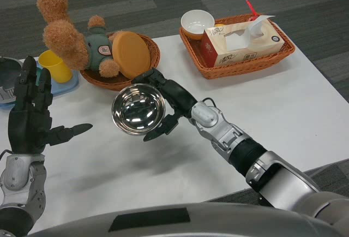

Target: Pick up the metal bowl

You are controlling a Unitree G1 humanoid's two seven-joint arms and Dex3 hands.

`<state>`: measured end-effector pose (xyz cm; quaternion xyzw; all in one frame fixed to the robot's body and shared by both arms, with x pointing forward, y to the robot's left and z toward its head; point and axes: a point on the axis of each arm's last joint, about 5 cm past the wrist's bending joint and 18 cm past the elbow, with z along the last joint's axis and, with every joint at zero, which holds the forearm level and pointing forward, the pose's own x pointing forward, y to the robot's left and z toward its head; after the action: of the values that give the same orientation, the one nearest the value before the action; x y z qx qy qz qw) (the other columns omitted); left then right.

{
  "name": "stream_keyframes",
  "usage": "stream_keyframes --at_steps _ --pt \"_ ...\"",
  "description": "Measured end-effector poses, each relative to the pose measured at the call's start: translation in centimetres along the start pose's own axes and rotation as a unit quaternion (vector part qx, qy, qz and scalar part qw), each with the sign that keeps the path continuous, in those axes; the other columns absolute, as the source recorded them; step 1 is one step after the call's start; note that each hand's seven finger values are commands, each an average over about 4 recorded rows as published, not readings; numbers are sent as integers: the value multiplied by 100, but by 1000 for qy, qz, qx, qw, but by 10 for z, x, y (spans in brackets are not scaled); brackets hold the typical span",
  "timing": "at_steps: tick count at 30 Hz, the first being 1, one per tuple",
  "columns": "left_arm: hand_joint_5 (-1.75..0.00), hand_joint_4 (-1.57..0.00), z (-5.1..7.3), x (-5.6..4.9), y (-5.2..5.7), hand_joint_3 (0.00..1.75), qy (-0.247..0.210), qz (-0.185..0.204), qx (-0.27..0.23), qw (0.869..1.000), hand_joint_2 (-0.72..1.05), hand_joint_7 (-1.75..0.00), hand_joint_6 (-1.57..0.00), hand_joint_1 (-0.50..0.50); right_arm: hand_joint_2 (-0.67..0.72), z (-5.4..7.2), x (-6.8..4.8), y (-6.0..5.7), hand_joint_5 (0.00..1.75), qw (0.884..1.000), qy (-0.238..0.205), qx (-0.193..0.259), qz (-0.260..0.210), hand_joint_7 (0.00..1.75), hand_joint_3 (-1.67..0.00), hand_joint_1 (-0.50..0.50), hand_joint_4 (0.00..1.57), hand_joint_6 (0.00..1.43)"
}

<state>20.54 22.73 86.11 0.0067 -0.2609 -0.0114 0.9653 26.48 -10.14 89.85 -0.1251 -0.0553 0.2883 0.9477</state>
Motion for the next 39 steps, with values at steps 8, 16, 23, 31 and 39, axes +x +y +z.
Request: stream_keyframes --at_steps 8,16,23,31,39 --pt "0 0 0 0 0 9 0 0 0 1000 43 0 0 -50 -41 20 0 -19 68 1000 19 -12 -16 147 -73 -38 113 134" --pt "0 0 0 1 1 9 -2 5 -2 1000 43 0 0 -50 -41 37 -6 -40 68 998 10 -6 -57 140 -79 -38 111 134" --pt "0 0 3 10 5 9 -22 23 -1 1000 43 0 0 -50 -41 41 -14 -50 78 996 -1 -8 -88 140 -79 -38 111 134" --pt "0 0 6 22 5 9 -47 43 -5 998 43 0 0 -50 -41 38 -24 -53 75 995 2 -9 -104 140 -79 -38 111 134" --pt "0 0 6 32 -2 9 -63 56 -22 996 43 0 0 -50 -41 40 -25 -54 73 994 -3 -14 -104 140 -79 -38 111 134"
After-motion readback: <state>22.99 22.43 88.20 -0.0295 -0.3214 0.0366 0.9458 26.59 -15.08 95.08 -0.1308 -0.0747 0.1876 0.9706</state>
